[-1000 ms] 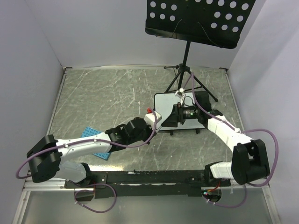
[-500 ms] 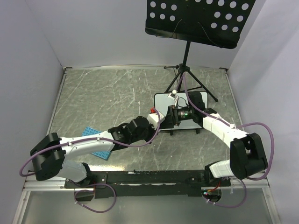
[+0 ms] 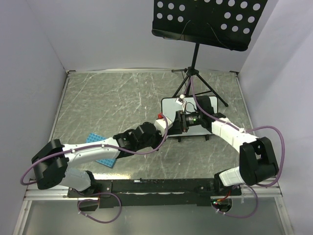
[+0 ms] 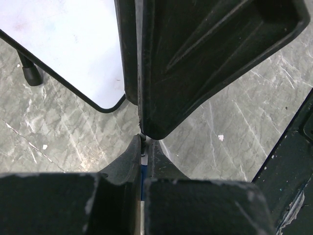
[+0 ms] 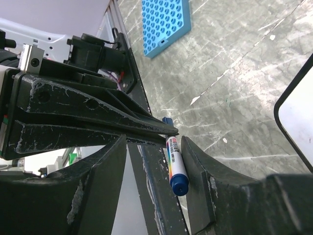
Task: Write a sentence on the whiteboard
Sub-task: Pass from the left arm to the right
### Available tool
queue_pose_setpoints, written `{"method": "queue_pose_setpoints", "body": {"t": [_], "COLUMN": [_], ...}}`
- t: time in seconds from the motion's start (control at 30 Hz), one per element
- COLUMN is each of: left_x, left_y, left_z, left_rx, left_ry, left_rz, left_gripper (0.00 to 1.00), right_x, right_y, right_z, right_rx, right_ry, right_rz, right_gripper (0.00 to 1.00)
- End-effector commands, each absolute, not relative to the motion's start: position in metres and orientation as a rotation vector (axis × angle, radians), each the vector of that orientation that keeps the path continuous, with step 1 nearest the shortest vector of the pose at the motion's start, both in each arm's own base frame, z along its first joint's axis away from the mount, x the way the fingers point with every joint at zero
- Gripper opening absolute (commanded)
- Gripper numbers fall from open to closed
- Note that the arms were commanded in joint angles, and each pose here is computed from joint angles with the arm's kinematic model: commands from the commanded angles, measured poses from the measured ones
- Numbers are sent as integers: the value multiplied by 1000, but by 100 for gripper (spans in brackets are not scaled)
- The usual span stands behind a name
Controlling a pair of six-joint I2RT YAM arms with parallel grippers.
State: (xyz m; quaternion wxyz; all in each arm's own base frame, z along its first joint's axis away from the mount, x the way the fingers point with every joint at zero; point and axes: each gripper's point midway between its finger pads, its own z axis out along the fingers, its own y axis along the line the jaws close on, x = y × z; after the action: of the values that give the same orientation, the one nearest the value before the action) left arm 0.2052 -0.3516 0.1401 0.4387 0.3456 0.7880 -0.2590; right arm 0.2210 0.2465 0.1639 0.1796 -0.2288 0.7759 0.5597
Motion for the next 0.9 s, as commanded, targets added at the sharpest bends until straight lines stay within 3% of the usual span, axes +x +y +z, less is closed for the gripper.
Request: {"method": "queue_pose_setpoints", "body": {"t": [0.0, 0.47, 0.63, 0.87], "left_x": [211, 211, 210, 212], "left_y": [-365, -364, -364, -361], "left_z": [174, 181, 182, 184], "left_rx": [821, 807, 805, 789], "left_ry": [1866, 1850, 1851, 1849], "left_rz": [-691, -703, -705, -693], "left_gripper": [1, 1, 1, 1], "right_x": [222, 223, 223, 223], "right_y": [253, 254, 255, 255], "right_z": [179, 171, 171, 172], "right_rx": [-711, -744, -751, -764], "right_ry": [2151, 2177, 2176, 2172], "right_rz": [1613, 1572, 1563, 1568], "right_gripper": [56, 49, 41, 18]}}
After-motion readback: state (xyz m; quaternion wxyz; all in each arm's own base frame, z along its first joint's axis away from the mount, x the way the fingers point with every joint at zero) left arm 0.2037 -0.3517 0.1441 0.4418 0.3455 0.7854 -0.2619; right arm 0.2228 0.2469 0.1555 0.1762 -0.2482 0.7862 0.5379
